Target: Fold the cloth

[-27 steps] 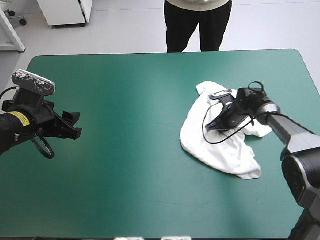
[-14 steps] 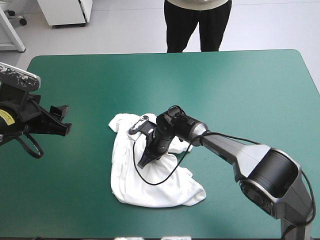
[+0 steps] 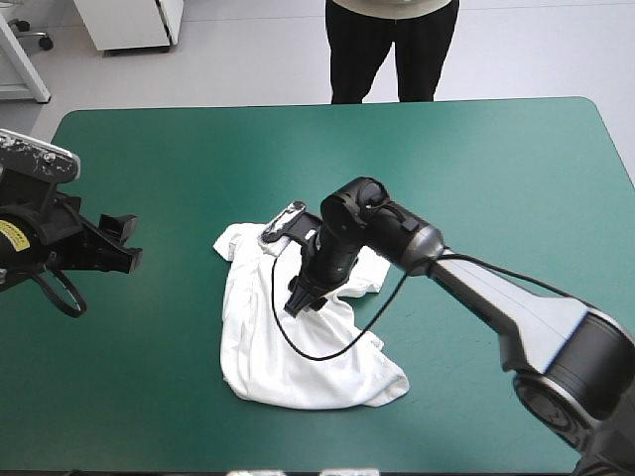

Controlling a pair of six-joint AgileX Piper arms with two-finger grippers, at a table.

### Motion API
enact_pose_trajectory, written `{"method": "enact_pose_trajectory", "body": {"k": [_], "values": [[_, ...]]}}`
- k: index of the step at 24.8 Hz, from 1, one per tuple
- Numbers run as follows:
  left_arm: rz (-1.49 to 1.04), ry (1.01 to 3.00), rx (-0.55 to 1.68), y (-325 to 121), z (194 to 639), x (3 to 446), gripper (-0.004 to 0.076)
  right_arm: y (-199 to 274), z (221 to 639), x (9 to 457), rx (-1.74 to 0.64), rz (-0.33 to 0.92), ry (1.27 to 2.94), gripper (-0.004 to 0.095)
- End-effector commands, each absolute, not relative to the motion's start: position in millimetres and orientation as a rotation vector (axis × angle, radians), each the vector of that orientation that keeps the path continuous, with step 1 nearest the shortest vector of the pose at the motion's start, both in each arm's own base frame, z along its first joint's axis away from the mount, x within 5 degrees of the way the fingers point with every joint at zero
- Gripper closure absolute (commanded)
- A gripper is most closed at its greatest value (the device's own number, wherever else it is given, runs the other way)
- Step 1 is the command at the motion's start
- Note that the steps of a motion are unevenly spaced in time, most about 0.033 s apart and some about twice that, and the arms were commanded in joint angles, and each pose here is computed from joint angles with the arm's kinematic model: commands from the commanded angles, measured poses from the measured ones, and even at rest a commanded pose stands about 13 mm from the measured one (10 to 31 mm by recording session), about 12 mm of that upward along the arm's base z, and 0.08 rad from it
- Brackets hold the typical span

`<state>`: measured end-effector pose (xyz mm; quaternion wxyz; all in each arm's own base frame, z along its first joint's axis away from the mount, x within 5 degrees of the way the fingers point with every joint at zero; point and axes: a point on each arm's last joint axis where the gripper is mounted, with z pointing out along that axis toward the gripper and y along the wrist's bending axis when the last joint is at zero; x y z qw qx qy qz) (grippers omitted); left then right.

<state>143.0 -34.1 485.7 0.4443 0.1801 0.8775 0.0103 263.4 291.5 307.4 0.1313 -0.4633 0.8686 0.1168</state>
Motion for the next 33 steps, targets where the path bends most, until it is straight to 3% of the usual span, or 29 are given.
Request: {"method": "enact_pose_trajectory", "body": {"k": [1, 4, 7, 11, 16, 25, 33], "values": [[-0.005, 2.149, 0.384, -34.8, 489.3, 145.8, 0.0230, 255.1, 382.8, 237.6, -1.233, 0.338, 2.396, 0.0339], [0.002, 2.240, 0.391, -42.4, 464.8, 173.0, 0.0230, 203.7, 443.3, 211.2, -0.996, 0.201, 2.266, 0.0350], [0.021, 2.339, 0.401, -52.7, 437.2, 219.1, 0.0230, 160.5, 472.8, 178.6, -0.866, 0.178, 2.183, 0.0354], [0.002, 2.509, 0.359, -50.7, 387.4, 282.9, 0.0230, 127.8, 456.6, 154.0, -0.785, 0.128, 2.223, 0.0354], [-0.176, 2.542, 0.283, -42.4, 349.6, 328.4, 0.0230, 115.4, 438.1, 146.7, -0.727, 0.085, 2.276, 0.0354], [-0.281, 2.682, 0.295, -48.9, 285.0, 379.9, 0.0230, 116.4, 437.6, 146.0, -0.709, 0.110, 2.288, 0.0354], [-0.327, 2.743, 0.393, -62.2, 256.3, 393.4, 0.0230, 116.1, 437.7, 146.3, -0.679, 0.115, 2.295, 0.0354]]}}
